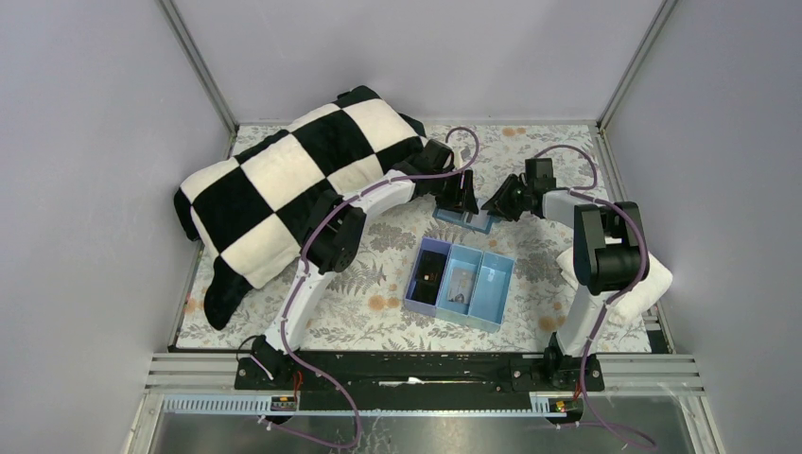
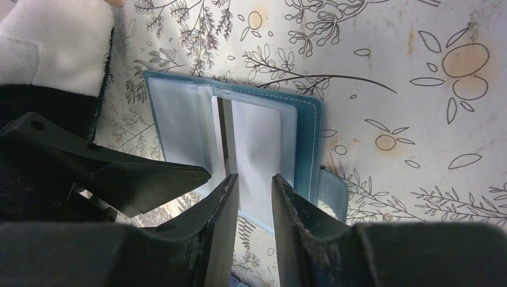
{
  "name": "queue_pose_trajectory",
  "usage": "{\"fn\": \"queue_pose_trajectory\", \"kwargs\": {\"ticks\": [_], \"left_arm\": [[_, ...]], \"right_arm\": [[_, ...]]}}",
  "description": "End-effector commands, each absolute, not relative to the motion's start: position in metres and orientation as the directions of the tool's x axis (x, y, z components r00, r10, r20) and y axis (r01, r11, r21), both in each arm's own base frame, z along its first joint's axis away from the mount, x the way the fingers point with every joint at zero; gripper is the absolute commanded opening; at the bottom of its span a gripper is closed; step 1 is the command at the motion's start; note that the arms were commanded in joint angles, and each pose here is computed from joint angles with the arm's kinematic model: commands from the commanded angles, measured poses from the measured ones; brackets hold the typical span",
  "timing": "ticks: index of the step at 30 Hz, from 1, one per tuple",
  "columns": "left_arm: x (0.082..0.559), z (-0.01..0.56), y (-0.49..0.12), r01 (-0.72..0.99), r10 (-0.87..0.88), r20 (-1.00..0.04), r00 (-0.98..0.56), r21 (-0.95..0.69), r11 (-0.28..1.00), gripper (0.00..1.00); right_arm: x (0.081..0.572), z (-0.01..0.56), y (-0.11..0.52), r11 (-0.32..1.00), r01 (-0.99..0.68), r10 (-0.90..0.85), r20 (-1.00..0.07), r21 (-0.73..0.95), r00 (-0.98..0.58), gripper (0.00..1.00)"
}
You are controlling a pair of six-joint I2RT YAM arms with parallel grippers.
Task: Take the credit cards out of the card holder
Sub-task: Remove the credit card from the card holder.
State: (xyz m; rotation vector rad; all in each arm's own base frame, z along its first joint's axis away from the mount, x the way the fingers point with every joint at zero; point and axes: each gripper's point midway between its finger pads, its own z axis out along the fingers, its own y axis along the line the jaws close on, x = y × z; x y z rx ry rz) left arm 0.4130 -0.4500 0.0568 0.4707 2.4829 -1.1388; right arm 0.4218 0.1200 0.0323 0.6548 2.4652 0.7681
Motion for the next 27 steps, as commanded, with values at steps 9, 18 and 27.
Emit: {"fn": "queue_pose_trajectory", "kwargs": {"ticks": [9,18,27], "left_arm": [[0.419,0.055,-0.451,0.467,0.153,-0.481,-0.863,-0.648,0.602,0.57],[0.418,0.045,-0.449,0.459,0.159,-0.467,-0.87,-0.647,0.609,0.53],[0.418,0.028,-0.441,0.443,0.166,-0.446,-0.88,-0.639,0.63,0.53]], "right_arm": [[0.42,0.018,0.116,0.752,0.307,0.557,-0.312,0.584,-0.77,0.34],[0.417,0.01,0.114,0.755,0.32,0.559,-0.305,0.572,-0.771,0.34],[0.415,0.001,0.117,0.744,0.329,0.562,-0.28,0.582,-0.778,0.34]]}}
